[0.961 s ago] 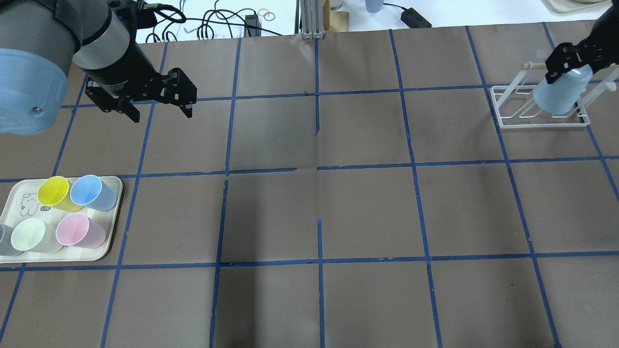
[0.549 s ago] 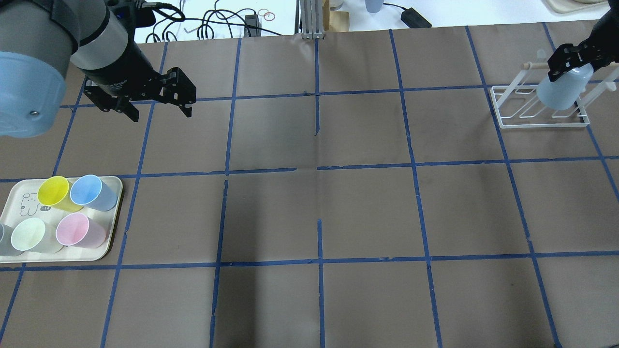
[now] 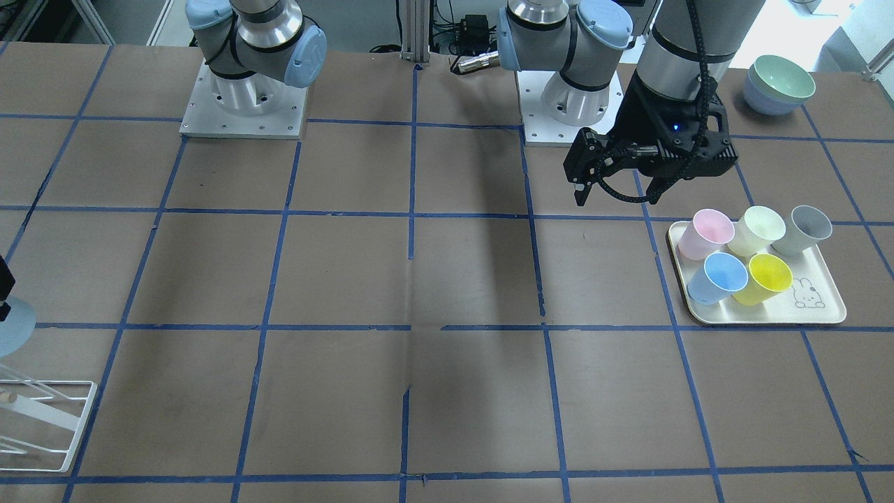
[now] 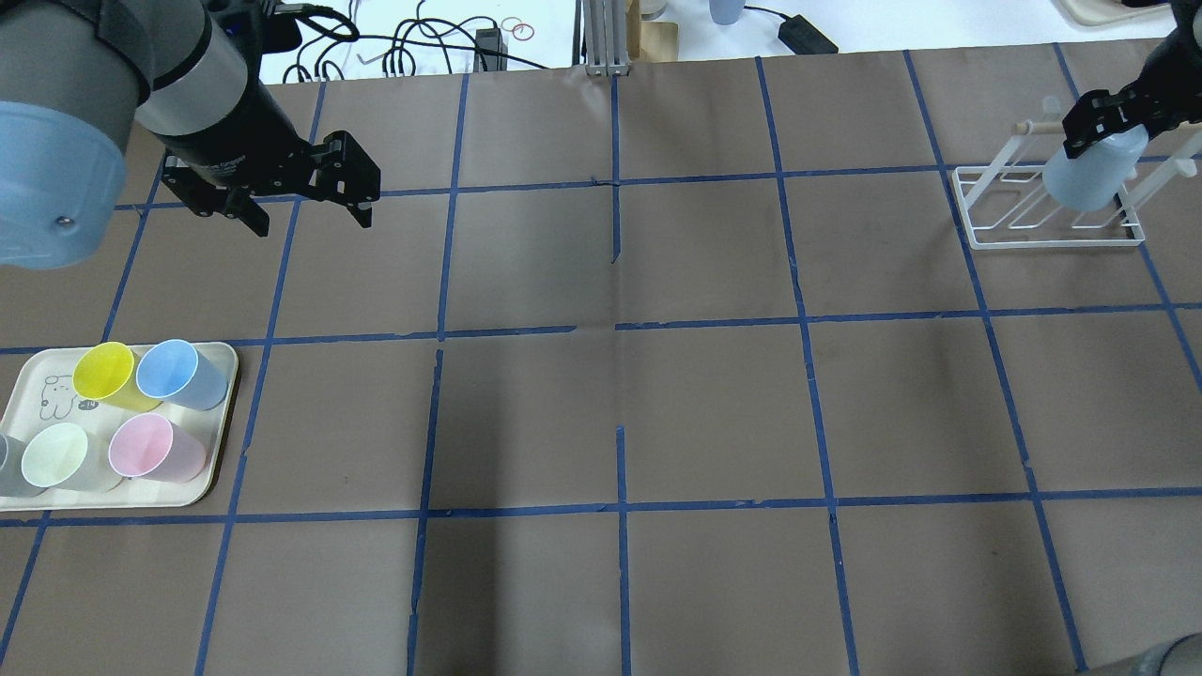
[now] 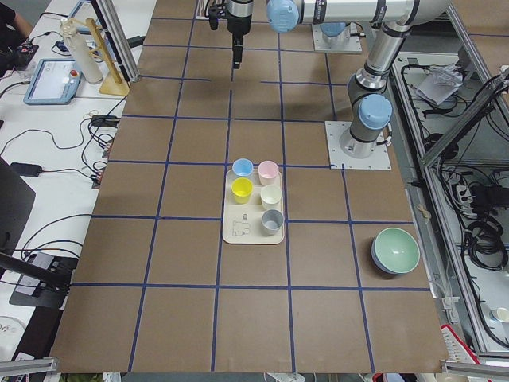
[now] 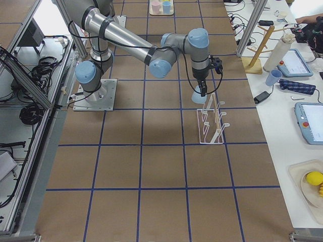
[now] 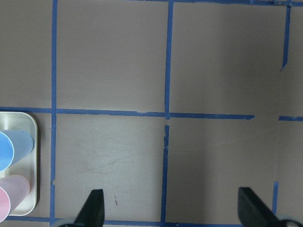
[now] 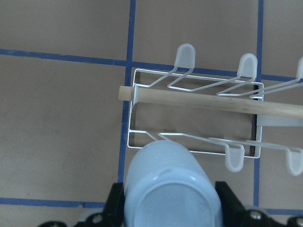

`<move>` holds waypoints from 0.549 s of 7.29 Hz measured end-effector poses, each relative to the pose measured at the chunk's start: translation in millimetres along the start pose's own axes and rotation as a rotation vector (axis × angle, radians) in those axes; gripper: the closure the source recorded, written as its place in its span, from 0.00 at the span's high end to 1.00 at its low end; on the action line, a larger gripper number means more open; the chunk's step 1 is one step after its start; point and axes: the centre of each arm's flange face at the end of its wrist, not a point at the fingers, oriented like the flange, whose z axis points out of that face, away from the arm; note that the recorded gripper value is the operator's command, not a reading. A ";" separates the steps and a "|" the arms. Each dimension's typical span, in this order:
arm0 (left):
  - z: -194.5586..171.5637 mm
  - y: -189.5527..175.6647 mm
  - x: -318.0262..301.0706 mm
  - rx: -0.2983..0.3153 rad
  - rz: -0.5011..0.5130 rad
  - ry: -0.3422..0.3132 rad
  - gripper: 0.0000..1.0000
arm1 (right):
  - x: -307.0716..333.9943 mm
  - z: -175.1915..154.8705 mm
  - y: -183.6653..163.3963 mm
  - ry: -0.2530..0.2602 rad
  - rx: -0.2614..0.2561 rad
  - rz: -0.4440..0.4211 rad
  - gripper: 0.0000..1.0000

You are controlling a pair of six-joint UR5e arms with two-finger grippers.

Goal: Transfer IKEA cup to right arm and place on rack

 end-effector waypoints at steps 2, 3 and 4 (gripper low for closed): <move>0.0 0.0 0.1 0.000 0.000 0.001 1.00 | 8.3 11.6 -1.1 0.001 0.005 -0.001 0.00; 0.1 0.0 0.0 0.000 0.001 0.001 1.00 | 8.8 15.9 -1.1 -0.003 0.002 0.001 0.00; 0.2 -0.1 0.1 0.000 0.001 0.001 1.00 | 8.9 18.5 -1.2 -0.006 0.000 0.003 0.00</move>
